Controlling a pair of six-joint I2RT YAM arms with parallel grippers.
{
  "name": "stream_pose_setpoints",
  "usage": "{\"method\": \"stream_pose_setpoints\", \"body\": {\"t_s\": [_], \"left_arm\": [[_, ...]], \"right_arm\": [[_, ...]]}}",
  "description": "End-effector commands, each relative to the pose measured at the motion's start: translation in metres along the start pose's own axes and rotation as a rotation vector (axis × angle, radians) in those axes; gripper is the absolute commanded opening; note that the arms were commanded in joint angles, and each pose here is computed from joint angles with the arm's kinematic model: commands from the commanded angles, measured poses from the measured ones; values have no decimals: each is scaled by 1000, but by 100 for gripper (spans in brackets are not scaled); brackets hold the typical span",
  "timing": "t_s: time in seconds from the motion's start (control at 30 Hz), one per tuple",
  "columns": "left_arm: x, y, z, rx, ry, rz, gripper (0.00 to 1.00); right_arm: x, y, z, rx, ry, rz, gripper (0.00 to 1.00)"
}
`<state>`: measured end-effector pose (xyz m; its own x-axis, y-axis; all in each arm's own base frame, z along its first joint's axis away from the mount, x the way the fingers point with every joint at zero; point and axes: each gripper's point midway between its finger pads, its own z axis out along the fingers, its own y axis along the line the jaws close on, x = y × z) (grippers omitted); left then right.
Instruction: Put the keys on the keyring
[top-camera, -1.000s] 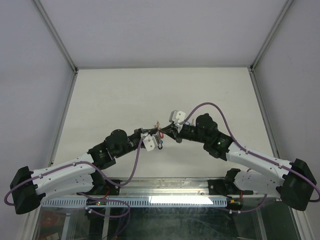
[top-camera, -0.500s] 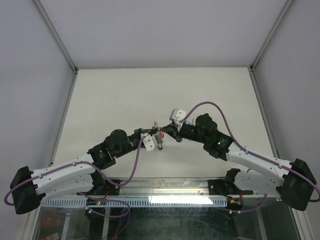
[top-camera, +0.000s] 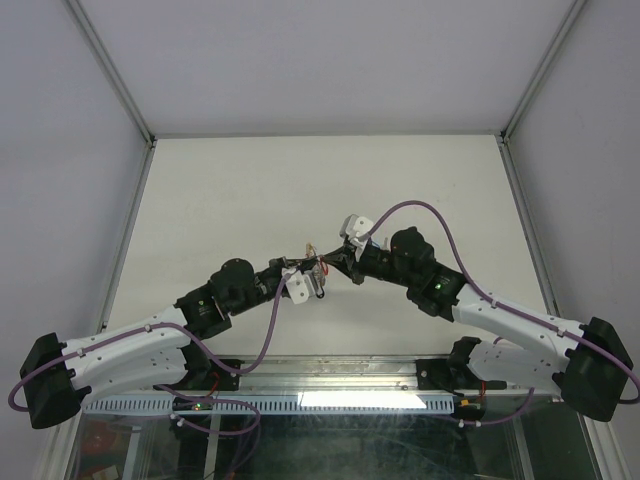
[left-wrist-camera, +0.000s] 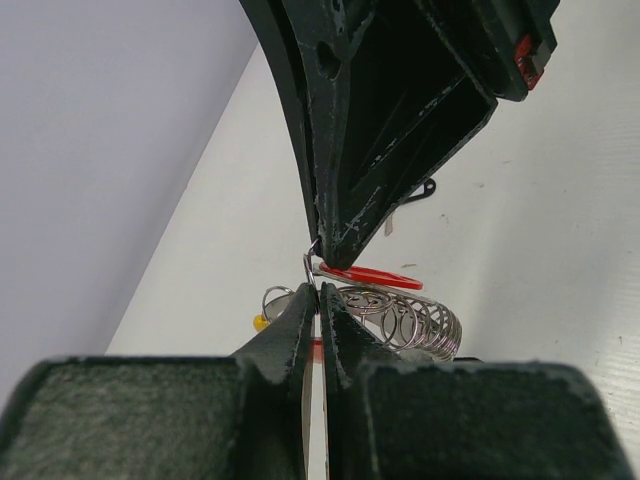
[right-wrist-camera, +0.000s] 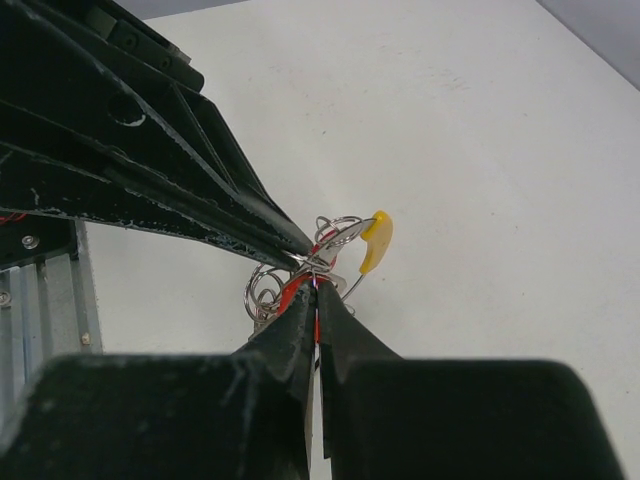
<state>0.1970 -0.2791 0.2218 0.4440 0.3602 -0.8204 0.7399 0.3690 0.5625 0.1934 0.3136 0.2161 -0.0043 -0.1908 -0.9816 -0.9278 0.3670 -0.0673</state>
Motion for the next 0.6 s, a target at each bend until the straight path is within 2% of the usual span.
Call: {"method": "stream_pose_setpoints", "body": {"t_s": [0.0,0.57], "left_arm": [[-33,14,-2,-18,-116,22,0],[-32,11,-2,-5,-119,41,0]], "right_arm": [[-41,-7,-2,36,-94,22,0],[-42,-14,-4,23,-68,178,0]]}}
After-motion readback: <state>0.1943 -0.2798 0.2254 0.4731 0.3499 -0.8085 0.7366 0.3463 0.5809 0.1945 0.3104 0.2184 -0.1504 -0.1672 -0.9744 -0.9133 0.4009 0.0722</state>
